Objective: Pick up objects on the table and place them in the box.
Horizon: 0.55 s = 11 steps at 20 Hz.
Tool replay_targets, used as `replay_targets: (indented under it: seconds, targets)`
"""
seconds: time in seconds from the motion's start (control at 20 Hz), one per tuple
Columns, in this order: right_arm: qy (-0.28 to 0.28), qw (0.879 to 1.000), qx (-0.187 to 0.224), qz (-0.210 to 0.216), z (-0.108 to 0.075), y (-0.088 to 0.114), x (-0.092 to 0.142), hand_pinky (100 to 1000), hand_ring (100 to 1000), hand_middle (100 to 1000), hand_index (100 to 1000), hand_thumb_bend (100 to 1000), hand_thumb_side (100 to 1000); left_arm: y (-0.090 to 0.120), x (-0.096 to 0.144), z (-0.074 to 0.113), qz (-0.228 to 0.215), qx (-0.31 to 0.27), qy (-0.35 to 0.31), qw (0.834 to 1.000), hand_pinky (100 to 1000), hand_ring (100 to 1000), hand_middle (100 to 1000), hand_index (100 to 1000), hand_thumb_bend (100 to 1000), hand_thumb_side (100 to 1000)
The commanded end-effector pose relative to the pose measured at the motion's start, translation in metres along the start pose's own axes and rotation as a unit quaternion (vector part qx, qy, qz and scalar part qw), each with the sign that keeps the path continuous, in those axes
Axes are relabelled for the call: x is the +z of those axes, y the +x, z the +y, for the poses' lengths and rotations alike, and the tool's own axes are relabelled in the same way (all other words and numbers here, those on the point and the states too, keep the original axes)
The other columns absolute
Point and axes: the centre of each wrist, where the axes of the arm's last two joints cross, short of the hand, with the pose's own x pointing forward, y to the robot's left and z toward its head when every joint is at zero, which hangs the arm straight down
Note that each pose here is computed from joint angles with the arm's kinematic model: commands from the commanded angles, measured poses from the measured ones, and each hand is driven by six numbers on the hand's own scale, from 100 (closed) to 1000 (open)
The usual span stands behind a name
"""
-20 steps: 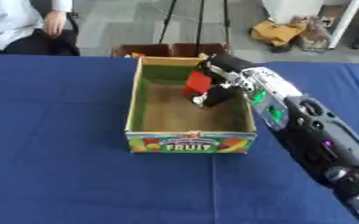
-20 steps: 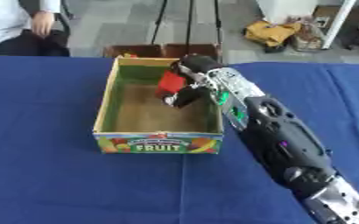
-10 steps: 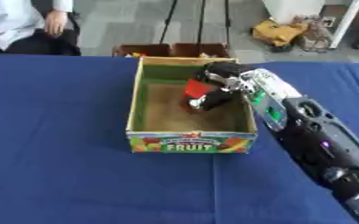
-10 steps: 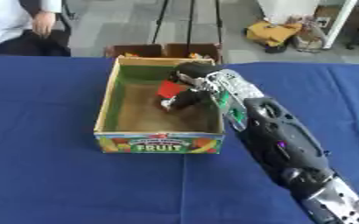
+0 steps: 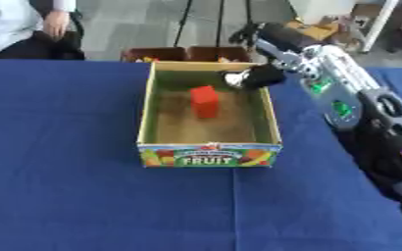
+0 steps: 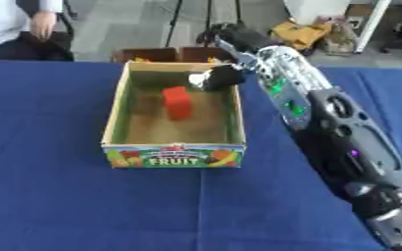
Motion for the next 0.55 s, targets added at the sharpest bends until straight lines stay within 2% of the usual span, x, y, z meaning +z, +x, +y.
replay_targets:
  seconds: [0.05,0.15,0.3,0.4,0.55]
  targets:
    - [-0.100,0.995,-0.014,-0.026,-0.051,0.007,0.033,388,750,753,878,167,698,0.002,-0.002,0.008,-0.007,-0.016,0.011,1.000,863,923,889,992,119,1000]
    - [-0.138,0.989,-0.041,-0.047,-0.061,0.016,0.056,375,731,736,878,100,672,0.002,-0.001,0.008,-0.006,-0.017,0.020,1.000,863,923,890,993,122,1000]
    - [-0.193,0.974,-0.086,-0.076,-0.066,0.027,0.087,402,703,715,855,100,661,0.001,-0.001,0.008,-0.008,-0.015,0.039,0.999,863,923,892,994,129,1000]
    - [-0.226,0.962,-0.120,-0.091,-0.061,0.023,0.096,445,697,713,848,100,670,0.001,0.000,0.009,-0.010,-0.014,0.056,0.998,864,922,893,995,136,1000]
    - [-0.293,0.931,-0.183,-0.117,-0.047,0.013,0.106,501,698,710,835,100,729,0.000,0.000,0.009,-0.018,-0.010,0.088,0.996,865,923,895,997,149,997]
